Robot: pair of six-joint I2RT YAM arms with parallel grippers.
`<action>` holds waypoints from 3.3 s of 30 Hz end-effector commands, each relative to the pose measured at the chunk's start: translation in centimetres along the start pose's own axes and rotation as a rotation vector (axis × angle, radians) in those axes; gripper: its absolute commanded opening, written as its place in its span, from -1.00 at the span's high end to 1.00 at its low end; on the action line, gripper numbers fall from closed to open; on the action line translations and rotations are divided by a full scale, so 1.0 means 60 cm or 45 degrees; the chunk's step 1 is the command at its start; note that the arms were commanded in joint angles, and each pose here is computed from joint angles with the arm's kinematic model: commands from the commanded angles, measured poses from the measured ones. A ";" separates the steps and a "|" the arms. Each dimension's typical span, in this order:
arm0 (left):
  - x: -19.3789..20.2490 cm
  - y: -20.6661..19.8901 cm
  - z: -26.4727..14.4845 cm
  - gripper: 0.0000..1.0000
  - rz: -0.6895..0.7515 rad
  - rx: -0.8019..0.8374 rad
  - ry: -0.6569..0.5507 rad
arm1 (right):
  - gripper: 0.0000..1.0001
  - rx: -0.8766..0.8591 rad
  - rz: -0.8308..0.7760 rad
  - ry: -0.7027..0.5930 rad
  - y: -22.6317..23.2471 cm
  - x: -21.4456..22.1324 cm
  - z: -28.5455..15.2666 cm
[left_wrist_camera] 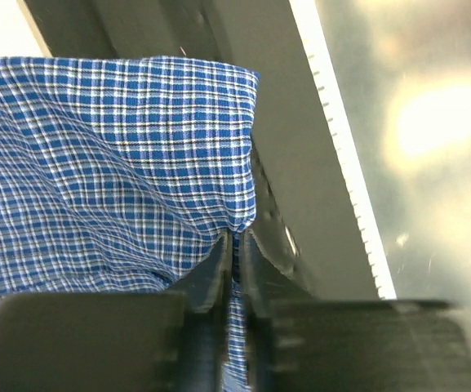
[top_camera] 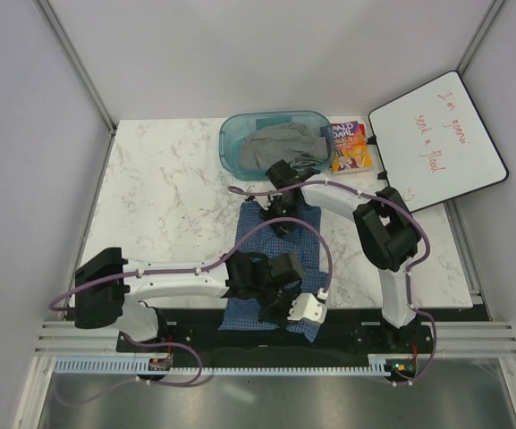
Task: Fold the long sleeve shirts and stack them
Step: Fold the shirt
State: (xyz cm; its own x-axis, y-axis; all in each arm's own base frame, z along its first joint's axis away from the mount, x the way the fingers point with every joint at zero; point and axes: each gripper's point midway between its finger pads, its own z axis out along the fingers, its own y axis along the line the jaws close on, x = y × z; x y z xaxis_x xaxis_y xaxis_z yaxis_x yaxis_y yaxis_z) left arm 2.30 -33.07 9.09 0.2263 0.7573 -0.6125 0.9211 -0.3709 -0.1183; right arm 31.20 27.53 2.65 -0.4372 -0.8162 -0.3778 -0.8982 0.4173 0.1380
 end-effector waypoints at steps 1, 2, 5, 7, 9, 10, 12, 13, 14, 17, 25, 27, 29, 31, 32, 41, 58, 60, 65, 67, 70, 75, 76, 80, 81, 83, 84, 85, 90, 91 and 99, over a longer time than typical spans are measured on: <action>-0.085 0.005 -0.016 0.44 -0.068 0.000 -0.188 | 0.28 -0.053 -0.059 -0.151 0.026 -0.066 -0.020; -0.094 -0.002 -0.035 0.40 -0.053 0.000 -0.225 | 0.27 -0.055 -0.078 -0.175 0.026 -0.076 -0.025; -0.098 -0.029 -0.101 0.15 -0.106 0.111 -0.345 | 0.11 0.016 -0.140 -0.359 0.006 -0.157 -0.089; -0.077 -0.023 -0.135 0.07 -0.201 0.129 -0.360 | 0.00 0.005 -0.081 -0.438 -0.005 -0.176 -0.127; -0.054 -0.010 -0.157 0.07 -0.308 0.136 -0.364 | -0.15 0.005 -0.025 -0.503 -0.008 -0.182 -0.178; -0.033 0.018 -0.177 0.07 -0.381 0.097 -0.388 | -0.21 0.014 0.034 -0.517 -0.025 -0.171 -0.196; 0.006 0.037 -0.196 0.07 -0.484 0.065 -0.371 | -0.38 0.002 0.194 -0.547 -0.037 -0.132 -0.239; 0.032 0.069 -0.218 0.07 -0.565 -0.016 -0.388 | -0.43 0.008 0.239 -0.592 -0.033 -0.120 -0.274; 0.049 0.077 -0.225 0.05 -0.626 -0.028 -0.373 | -0.45 -0.058 0.360 -0.562 -0.021 -0.084 -0.262; 0.102 0.117 -0.240 0.02 -0.754 -0.104 -0.312 | -0.45 -0.103 0.591 -0.566 -0.008 -0.006 -0.279; 0.179 0.187 -0.226 -0.07 -0.952 -0.134 -0.182 | -0.36 -0.327 0.826 -0.316 0.091 0.137 -0.195; 0.191 0.189 -0.210 -0.19 -0.992 -0.092 -0.150 | -0.36 -0.375 0.851 -0.263 0.103 0.150 -0.184; 0.198 0.191 -0.204 -0.22 -1.001 -0.083 -0.131 | -0.38 -0.430 0.865 -0.196 0.111 0.162 -0.172; 0.205 0.195 -0.196 -0.22 -1.025 -0.071 -0.114 | -0.43 -0.456 0.892 -0.151 0.114 0.171 -0.160; 0.205 0.196 -0.194 -0.22 -1.034 -0.064 -0.115 | -0.46 -0.471 0.896 -0.139 0.117 0.173 -0.156; 0.216 0.186 -0.165 -0.37 -1.101 0.019 -0.090 | -0.50 -0.544 0.981 0.028 0.122 0.205 -0.113; 0.221 0.162 -0.126 -0.40 -1.162 0.125 -0.073 | -0.54 -0.625 0.905 0.123 0.169 0.204 -0.092; 0.221 0.160 -0.123 -0.41 -1.164 0.131 -0.071 | -0.55 -0.624 0.903 0.130 0.171 0.205 -0.091; 0.215 0.163 -0.123 -0.09 -1.161 0.135 -0.093 | 0.02 -0.666 0.840 0.099 0.184 0.191 -0.098; 0.213 0.161 -0.123 0.10 -1.161 0.139 -0.100 | 0.31 -0.679 0.799 0.066 0.186 0.179 -0.108; 0.207 0.154 -0.129 0.37 -1.140 0.150 -0.110 | 0.47 -0.686 0.709 0.021 0.191 0.163 -0.116; 0.209 0.144 -0.135 0.87 -1.129 0.148 -0.094 | 0.84 -0.694 0.558 0.027 0.207 0.151 -0.109; 0.207 0.140 -0.139 0.96 -1.122 0.138 -0.097 | 0.91 -0.692 0.519 0.009 0.205 0.145 -0.110; 0.204 0.125 -0.156 0.96 -1.055 0.096 -0.104 | 1.00 -0.657 0.390 -0.070 0.197 0.116 -0.124; 0.200 0.118 -0.160 0.96 -1.043 0.101 -0.120 | 1.00 -0.645 0.345 -0.101 0.196 0.108 -0.132; 0.191 0.112 -0.173 0.96 -0.992 0.068 -0.145 | 1.00 -0.615 0.244 -0.156 0.189 0.092 -0.141; 0.187 0.110 -0.176 0.96 -0.977 0.062 -0.158 | 1.00 -0.600 0.205 -0.190 0.186 0.081 -0.150; 0.183 0.107 -0.182 0.97 -0.951 0.049 -0.169 | 1.00 -0.594 0.164 -0.209 0.186 0.077 -0.153; 0.205 0.114 -0.174 0.97 -0.932 0.008 -0.126 | 1.00 -0.562 0.097 -0.216 0.173 0.069 -0.138; 0.210 0.117 -0.170 0.97 -0.944 0.006 -0.115 | 1.00 -0.557 0.101 -0.192 0.170 0.076 -0.129; 0.280 0.162 -0.142 0.93 -1.058 -0.093 0.030 | 1.00 -0.405 0.144 -0.031 0.132 0.132 -0.075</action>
State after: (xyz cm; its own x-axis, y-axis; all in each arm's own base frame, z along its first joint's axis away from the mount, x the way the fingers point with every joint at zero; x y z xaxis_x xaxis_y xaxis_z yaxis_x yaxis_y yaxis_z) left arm 15.94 -19.97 6.16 -0.5322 0.7744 -0.3422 0.7883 0.3058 -0.5339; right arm 19.15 23.40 6.56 -0.5677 -0.7378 -0.3652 -0.7749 0.3291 0.5397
